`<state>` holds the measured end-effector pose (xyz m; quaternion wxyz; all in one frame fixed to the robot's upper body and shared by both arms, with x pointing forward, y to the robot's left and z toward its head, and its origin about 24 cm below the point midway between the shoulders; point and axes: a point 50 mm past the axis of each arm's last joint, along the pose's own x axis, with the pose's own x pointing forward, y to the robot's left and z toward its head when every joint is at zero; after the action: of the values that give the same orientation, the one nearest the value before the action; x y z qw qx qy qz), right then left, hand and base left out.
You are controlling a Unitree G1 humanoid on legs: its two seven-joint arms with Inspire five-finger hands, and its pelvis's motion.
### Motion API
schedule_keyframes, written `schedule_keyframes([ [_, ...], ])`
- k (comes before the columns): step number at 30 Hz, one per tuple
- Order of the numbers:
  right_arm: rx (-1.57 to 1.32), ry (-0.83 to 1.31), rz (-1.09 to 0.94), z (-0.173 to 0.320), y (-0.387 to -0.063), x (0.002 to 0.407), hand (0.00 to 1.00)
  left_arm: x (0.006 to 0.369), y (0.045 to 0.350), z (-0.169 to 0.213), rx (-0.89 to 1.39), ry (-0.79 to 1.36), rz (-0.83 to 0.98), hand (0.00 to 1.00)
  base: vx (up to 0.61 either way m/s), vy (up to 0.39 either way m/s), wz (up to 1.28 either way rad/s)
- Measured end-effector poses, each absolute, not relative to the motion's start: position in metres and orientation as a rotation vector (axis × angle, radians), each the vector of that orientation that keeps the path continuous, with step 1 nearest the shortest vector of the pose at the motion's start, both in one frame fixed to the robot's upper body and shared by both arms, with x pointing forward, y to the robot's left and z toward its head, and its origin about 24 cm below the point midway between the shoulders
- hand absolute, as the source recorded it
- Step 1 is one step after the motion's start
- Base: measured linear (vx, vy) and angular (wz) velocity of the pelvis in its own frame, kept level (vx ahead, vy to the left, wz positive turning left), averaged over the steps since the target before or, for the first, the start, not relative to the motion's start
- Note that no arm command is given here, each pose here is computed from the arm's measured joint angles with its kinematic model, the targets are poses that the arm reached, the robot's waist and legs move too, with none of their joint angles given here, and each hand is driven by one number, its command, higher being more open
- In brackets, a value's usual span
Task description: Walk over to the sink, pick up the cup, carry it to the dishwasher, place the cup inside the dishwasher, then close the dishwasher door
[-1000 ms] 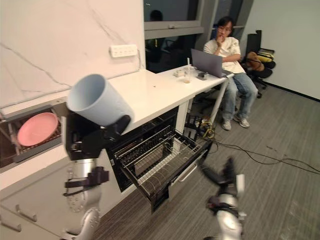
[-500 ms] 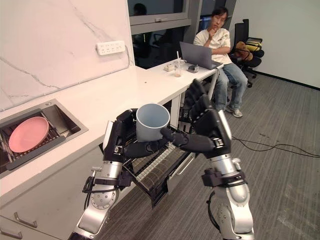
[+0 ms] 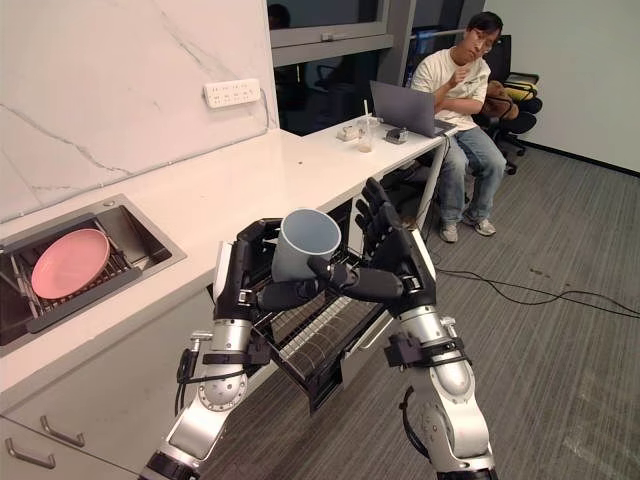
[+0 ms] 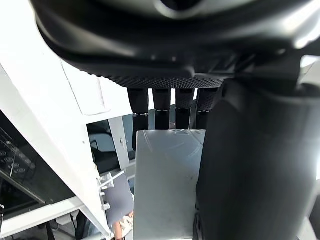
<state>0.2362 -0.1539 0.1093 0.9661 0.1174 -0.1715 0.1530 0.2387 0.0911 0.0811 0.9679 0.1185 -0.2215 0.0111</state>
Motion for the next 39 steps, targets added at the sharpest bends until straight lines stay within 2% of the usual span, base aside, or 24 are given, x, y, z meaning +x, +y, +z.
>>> schedule_keyframes([
  [16, 0.248, -0.266, 0.398, 0.102, -0.136, 0.250, 1.00, 0.238, 0.074, 0.098, 0.202, -0.564, -0.078, 0.00, -0.01, -0.005, 0.02],
  [17, 0.260, -0.267, 0.401, 0.102, -0.136, 0.250, 0.00, 0.238, 0.074, 0.100, 0.198, -0.575, -0.082, 0.00, 0.00, 0.000, 0.00],
  [39, 0.243, -0.271, 0.401, 0.106, -0.138, 0.256, 0.00, 0.241, 0.075, 0.101, 0.137, -0.561, -0.092, 0.00, 0.00, 0.000, 0.00],
])
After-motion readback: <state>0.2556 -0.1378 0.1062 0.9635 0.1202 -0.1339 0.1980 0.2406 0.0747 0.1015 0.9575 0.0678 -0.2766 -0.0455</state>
